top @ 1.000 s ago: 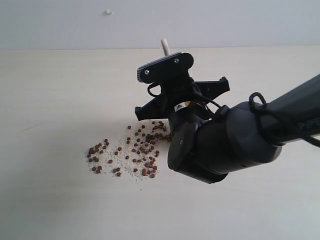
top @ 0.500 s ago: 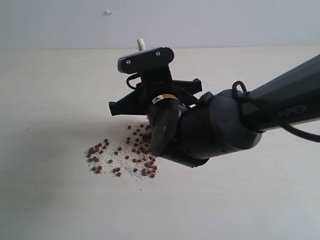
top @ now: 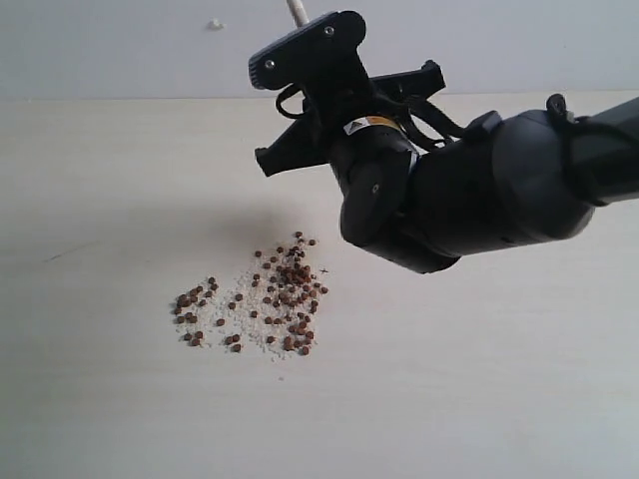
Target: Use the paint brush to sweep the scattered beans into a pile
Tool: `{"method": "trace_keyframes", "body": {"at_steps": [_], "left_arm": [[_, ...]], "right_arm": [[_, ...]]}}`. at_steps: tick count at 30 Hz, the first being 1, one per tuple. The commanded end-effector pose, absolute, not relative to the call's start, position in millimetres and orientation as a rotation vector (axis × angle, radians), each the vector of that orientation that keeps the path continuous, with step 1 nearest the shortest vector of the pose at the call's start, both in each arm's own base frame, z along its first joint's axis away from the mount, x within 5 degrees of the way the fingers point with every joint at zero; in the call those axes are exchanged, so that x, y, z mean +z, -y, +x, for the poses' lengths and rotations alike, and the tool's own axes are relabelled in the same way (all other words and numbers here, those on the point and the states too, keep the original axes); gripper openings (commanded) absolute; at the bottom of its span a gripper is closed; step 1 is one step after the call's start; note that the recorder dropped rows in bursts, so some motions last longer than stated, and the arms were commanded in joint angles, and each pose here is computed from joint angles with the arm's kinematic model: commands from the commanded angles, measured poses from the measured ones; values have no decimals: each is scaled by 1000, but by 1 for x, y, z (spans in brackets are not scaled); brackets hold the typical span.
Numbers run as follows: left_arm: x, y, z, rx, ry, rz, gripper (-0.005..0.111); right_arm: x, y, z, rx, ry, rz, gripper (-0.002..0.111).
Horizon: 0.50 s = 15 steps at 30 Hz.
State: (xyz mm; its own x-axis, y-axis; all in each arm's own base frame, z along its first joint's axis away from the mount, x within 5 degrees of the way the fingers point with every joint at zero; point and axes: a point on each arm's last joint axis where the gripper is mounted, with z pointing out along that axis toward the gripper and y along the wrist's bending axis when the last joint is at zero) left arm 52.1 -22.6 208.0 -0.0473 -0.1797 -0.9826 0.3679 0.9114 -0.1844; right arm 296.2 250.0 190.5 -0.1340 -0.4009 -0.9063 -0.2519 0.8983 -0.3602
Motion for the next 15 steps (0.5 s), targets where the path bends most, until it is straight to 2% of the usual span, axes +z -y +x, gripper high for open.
{"method": "trace_keyframes", "body": {"at_steps": [1,9,15], "left_arm": [[208,23,52,-453,-1553,153,0],[208,23,52,-453,-1553,153,0],[208,23,52,-453,-1553,153,0]], "right_arm": [[167,-255,315,-52,-1611,-750,0],[147,-261,320,205,-1521,-916,0],[143,-265,315,246,-1522,-1011,0]]}}
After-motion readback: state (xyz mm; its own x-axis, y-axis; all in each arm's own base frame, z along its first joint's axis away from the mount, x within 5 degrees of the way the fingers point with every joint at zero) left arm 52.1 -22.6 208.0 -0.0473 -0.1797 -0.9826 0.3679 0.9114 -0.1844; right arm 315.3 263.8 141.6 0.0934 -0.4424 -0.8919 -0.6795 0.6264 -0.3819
